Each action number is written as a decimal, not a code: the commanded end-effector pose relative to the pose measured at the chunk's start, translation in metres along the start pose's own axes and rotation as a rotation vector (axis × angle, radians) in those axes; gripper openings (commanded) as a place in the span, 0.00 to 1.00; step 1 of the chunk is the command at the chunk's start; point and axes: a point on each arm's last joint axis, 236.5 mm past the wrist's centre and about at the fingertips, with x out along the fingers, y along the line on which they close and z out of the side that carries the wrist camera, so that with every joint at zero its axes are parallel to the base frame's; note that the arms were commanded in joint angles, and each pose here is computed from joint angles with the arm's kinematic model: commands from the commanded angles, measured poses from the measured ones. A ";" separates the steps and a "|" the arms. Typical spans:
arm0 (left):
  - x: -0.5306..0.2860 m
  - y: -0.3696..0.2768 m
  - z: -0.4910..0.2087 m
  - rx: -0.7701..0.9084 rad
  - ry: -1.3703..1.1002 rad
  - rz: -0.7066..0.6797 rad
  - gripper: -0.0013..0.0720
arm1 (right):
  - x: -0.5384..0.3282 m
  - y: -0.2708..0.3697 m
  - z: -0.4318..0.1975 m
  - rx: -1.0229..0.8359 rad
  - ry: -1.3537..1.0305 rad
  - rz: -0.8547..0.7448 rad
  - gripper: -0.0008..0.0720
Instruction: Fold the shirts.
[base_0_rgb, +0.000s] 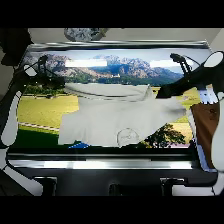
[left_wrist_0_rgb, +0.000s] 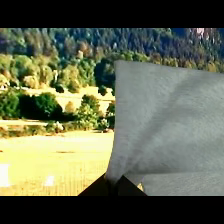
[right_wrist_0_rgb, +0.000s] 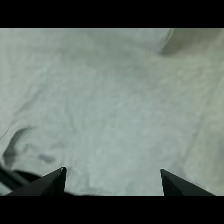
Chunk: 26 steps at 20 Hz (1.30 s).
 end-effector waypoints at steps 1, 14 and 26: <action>-0.001 0.001 -0.009 -0.001 0.036 -0.002 0.06 | 0.036 0.050 -0.090 0.088 0.139 0.014 0.98; 0.002 0.003 -0.009 0.001 0.039 -0.001 0.06 | 0.221 0.201 -0.120 0.713 -0.175 0.303 0.98; -0.001 0.006 -0.008 0.005 0.036 0.001 0.06 | 0.221 0.163 -0.085 0.585 -0.328 0.168 0.08</action>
